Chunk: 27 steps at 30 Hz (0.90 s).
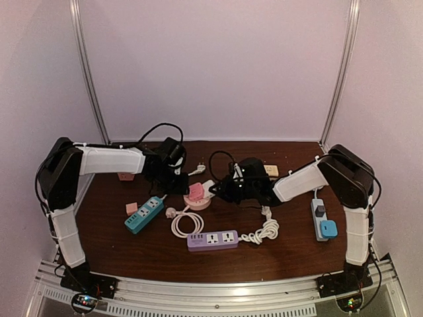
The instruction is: Pull the plug off the socket
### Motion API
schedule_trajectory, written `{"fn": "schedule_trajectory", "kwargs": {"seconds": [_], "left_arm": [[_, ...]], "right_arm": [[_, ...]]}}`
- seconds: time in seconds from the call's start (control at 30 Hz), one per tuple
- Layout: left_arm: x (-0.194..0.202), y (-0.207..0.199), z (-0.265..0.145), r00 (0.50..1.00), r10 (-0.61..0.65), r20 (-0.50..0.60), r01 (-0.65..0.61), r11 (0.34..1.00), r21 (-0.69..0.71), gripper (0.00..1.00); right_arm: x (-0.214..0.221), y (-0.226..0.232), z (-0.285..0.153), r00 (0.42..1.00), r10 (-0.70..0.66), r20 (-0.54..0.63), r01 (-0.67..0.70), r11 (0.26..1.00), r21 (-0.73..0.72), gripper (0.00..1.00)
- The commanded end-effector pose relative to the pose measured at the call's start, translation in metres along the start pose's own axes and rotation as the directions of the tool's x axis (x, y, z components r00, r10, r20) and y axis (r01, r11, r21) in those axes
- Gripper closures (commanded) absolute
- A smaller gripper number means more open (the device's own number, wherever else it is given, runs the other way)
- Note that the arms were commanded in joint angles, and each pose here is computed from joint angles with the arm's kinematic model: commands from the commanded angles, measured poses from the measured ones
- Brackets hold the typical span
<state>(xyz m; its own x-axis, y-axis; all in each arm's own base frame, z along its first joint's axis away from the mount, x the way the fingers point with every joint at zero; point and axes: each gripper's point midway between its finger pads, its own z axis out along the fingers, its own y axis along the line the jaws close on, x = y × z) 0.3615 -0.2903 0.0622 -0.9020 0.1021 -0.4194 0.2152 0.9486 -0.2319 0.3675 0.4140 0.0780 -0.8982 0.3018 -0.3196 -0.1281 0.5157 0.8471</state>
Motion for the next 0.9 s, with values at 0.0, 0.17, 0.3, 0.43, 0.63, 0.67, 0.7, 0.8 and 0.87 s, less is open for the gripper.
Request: {"fn": "schedule_trajectory", "kwargs": {"seconds": [0.0,0.17,0.3,0.43,0.63,0.67,0.7,0.8,0.87], "left_arm": [[-0.01,-0.007,0.004,0.998,-0.045,0.038,0.041,0.994,0.102,0.65],[-0.004,-0.001,0.011,0.998,-0.057,0.023,0.055,0.993,0.104,0.75],[-0.001,0.0,0.015,0.998,-0.058,0.013,0.056,0.992,0.109,0.78],[-0.001,-0.004,0.02,0.999,-0.051,0.002,0.05,0.991,0.128,0.79],[0.007,-0.002,0.031,0.998,-0.05,-0.032,0.054,0.991,0.124,0.81],[0.009,-0.001,0.032,0.998,-0.052,-0.036,0.056,0.991,0.122,0.81],[0.01,-0.001,0.033,0.998,-0.05,-0.04,0.055,0.991,0.12,0.81],[0.012,0.001,0.036,0.997,-0.05,-0.05,0.055,0.992,0.112,0.81],[0.012,0.002,0.036,0.998,-0.047,-0.052,0.053,0.993,0.105,0.82]], "right_arm": [[-0.009,0.038,-0.01,1.0,0.009,0.015,-0.007,0.987,-0.16,1.0],[-0.01,0.046,-0.013,0.999,0.039,0.01,-0.035,0.971,-0.235,1.0],[-0.009,0.051,-0.011,0.999,0.051,-0.012,-0.052,0.96,-0.274,1.0],[-0.007,0.048,-0.009,0.998,0.054,-0.021,-0.058,0.963,-0.263,1.0],[-0.002,0.049,-0.008,0.994,0.089,-0.06,-0.104,0.943,-0.317,1.0],[-0.002,0.052,-0.008,0.993,0.093,-0.071,-0.112,0.933,-0.342,1.0],[-0.002,0.056,-0.009,0.992,0.095,-0.083,-0.12,0.92,-0.372,1.0],[-0.001,0.065,-0.008,0.988,0.106,-0.11,-0.144,0.888,-0.436,1.0],[-0.001,0.068,-0.009,0.987,0.11,-0.117,-0.152,0.875,-0.46,1.0]]}}
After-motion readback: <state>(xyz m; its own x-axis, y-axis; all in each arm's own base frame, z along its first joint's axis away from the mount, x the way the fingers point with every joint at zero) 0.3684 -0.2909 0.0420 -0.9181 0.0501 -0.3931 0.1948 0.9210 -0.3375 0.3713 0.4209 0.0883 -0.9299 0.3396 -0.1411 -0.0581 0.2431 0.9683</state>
